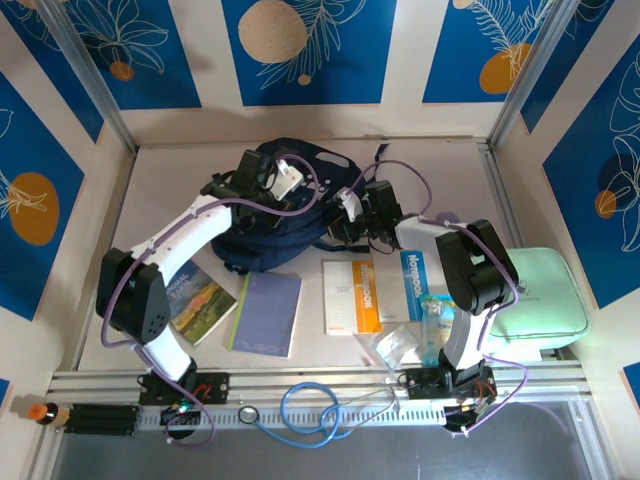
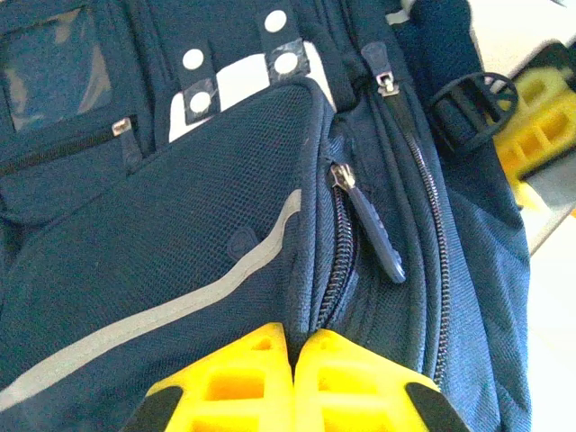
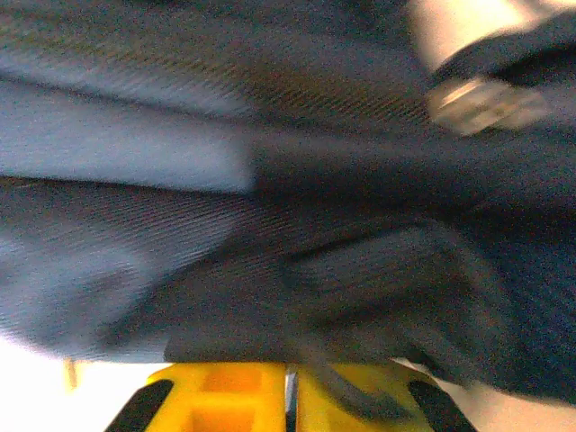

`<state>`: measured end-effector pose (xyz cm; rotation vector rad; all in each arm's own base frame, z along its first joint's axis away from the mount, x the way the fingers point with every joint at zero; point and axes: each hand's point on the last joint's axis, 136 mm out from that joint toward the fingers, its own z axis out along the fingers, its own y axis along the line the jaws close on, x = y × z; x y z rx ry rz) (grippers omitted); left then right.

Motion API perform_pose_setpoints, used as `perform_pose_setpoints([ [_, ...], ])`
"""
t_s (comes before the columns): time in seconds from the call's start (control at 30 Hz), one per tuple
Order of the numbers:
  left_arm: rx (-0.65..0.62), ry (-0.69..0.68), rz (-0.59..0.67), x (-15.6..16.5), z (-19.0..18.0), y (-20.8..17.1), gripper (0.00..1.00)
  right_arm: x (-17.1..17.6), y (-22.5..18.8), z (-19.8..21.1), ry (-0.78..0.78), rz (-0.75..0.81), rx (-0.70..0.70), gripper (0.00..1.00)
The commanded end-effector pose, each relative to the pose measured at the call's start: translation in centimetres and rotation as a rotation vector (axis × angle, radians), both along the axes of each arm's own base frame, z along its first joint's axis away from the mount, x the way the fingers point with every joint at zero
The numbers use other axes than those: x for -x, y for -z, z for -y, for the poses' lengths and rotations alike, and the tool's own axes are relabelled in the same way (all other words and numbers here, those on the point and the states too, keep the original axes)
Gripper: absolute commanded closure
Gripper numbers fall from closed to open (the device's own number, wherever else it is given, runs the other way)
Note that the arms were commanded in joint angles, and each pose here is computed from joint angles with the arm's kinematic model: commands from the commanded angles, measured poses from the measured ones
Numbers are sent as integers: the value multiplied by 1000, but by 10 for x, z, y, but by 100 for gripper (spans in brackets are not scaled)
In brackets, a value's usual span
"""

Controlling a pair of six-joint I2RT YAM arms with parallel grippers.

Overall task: Pack the student bag
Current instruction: Unzip the student bag at the top-center of the table.

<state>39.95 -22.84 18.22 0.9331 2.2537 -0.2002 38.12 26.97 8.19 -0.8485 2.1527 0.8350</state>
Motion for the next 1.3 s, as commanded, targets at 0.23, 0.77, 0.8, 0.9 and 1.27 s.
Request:
perform_pose_setpoints([
  [0.23, 110, -63, 208, -31, 9, -61, 100, 9, -1, -7, 74, -51, -29, 83],
  [0.77, 184, -106, 115, -44, 29, -41, 100, 65, -26, -59, -92, 7, -84, 97],
  [0.8, 194, -109, 107, -46, 32, -39, 100, 68, -27, -65, -102, 6, -92, 97],
  [0.9, 226, -102, 88, -49, 43, -37, 100, 74, -27, -80, -112, 3, -110, 97],
  [1.27, 248, -64, 114, -40, 43, -40, 100, 40, -57, 4, 224, -135, -278, 53],
])
